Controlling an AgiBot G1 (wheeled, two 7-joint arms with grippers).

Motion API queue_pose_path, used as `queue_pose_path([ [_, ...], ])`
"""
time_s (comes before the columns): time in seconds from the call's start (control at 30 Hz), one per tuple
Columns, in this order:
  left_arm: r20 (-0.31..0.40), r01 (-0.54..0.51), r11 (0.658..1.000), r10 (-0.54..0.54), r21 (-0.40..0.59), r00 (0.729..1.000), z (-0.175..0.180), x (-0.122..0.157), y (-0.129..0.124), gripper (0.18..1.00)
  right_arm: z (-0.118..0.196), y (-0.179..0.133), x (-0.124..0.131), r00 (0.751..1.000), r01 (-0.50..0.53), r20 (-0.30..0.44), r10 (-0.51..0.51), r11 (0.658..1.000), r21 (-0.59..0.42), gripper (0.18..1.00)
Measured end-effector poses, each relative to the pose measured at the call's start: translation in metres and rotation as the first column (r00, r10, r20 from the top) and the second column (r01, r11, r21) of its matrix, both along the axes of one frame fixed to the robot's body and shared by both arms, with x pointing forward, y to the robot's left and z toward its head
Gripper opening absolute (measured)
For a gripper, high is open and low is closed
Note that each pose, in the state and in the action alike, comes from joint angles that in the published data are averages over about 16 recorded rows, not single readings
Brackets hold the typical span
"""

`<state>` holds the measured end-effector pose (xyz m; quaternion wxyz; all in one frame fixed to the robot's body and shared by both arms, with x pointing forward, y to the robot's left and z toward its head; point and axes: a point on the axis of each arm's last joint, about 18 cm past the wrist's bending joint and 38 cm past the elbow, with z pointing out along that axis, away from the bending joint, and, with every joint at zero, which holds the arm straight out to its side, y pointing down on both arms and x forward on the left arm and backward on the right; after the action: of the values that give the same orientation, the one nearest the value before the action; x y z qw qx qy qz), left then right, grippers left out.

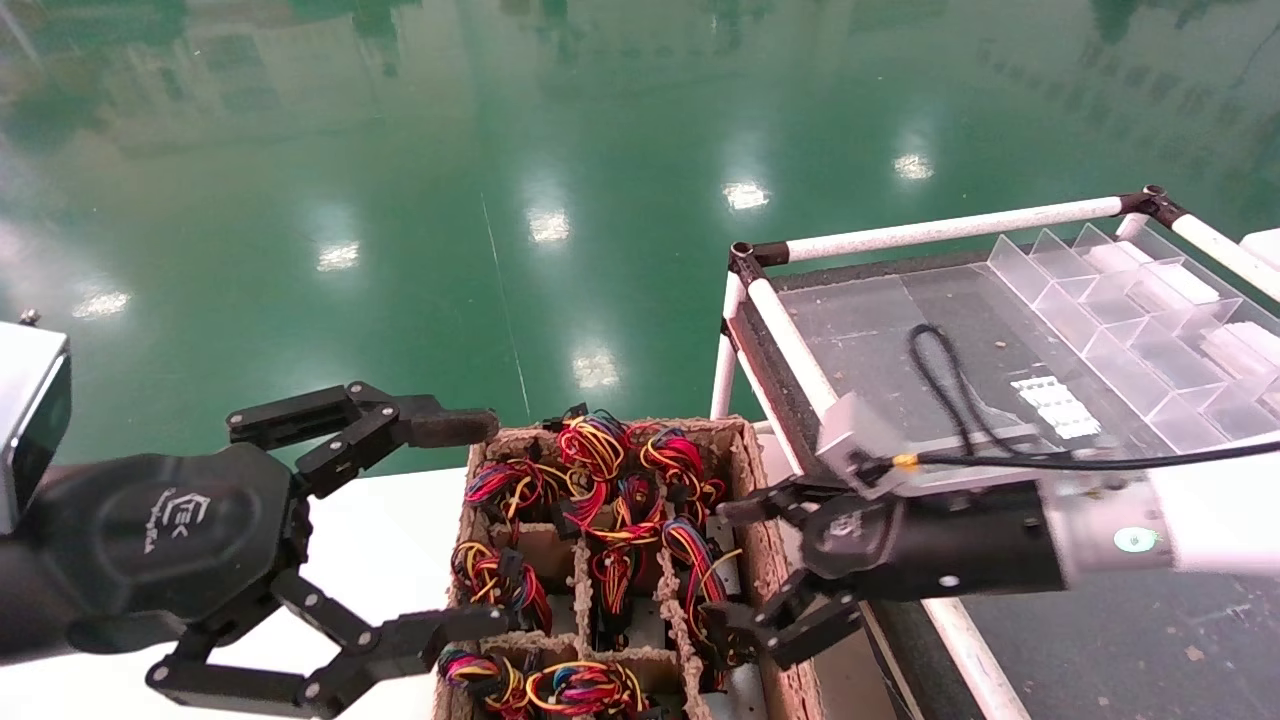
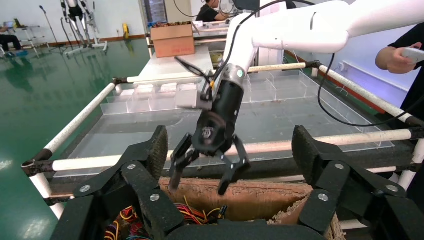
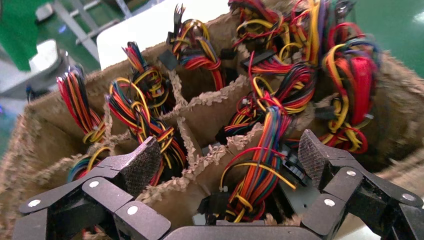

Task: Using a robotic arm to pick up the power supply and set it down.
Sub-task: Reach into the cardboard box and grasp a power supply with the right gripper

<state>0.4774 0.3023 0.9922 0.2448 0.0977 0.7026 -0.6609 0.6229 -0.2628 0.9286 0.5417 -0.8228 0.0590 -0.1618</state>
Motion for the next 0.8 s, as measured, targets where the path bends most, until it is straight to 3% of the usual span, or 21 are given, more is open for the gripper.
queue_pose_path([
  [0.4, 0.0, 0.0, 1.0, 0.0, 0.0, 1.0, 0.0, 0.0, 0.0, 0.964, -0.01, 0.022, 0.024, 0.999, -0.021, 0.033, 0.023, 0.998, -0.067, 0.963],
  [0.8, 0.0, 0.0, 1.0, 0.0, 0.0, 1.0, 0.0, 0.0, 0.0, 1.0, -0.012, 0.023, 0.034, 1.0, -0.002, 0.031, 0.004, 0.998, -0.059, 0.799],
])
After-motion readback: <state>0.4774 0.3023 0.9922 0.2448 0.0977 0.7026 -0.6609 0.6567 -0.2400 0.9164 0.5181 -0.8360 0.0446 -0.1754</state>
